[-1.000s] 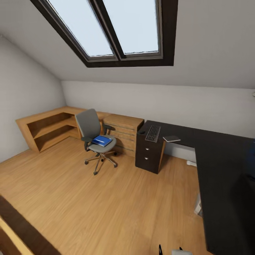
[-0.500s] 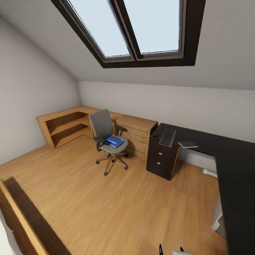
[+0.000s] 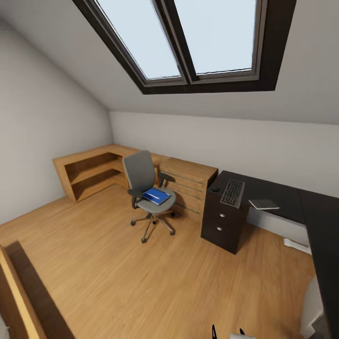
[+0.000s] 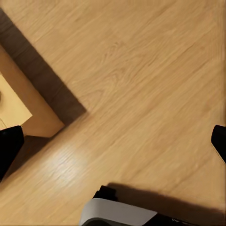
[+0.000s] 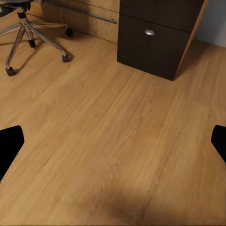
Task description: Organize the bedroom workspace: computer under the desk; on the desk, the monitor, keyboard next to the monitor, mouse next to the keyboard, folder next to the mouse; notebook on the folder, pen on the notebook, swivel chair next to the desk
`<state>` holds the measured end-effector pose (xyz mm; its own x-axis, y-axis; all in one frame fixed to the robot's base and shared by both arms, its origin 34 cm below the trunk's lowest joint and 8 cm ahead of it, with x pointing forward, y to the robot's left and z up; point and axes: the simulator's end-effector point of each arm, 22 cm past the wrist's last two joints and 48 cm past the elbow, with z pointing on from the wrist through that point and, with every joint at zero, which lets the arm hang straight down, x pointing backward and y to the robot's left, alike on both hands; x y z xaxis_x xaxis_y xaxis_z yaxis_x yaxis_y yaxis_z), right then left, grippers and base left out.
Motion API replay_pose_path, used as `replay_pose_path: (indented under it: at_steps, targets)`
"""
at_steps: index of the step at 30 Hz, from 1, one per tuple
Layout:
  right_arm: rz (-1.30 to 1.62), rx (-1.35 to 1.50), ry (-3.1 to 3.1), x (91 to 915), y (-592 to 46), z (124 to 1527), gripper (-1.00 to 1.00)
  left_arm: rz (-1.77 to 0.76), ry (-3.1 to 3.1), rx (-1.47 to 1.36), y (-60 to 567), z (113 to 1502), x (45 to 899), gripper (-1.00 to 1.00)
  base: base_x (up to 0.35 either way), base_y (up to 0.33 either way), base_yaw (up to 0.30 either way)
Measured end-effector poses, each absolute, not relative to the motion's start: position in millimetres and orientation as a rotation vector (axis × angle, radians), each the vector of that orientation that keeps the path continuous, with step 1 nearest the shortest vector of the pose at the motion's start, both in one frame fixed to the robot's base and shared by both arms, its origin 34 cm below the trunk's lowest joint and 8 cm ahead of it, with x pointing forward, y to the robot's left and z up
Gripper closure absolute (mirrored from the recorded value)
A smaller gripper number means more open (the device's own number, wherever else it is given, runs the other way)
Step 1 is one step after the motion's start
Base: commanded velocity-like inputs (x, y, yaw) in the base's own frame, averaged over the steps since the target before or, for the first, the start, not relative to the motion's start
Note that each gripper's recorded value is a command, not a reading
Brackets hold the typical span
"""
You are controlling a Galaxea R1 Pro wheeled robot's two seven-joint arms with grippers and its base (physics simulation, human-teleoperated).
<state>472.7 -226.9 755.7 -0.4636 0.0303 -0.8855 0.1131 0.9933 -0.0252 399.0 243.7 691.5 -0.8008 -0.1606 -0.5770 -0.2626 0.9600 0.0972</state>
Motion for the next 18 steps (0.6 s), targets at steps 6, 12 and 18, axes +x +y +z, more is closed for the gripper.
replay_pose_path:
  at_steps: [6,12,18]
  targets:
    - [-0.095,0.101,2.051,473.0,-226.4,756.1,-1.00,0.231,2.513,-0.295,243.7,692.0,399.3,-1.00,0.321,-0.046,0.125]
    - [-0.095,0.101,2.052,472.8,-226.3,755.9,-1.00,0.232,2.512,-0.296,244.2,692.1,399.3,-1.00,0.317,-0.087,0.253]
    - [-0.096,0.100,2.055,472.4,-226.6,754.9,-1.00,0.233,2.512,-0.296,244.0,691.7,399.2,-1.00,0.125,-0.048,0.245]
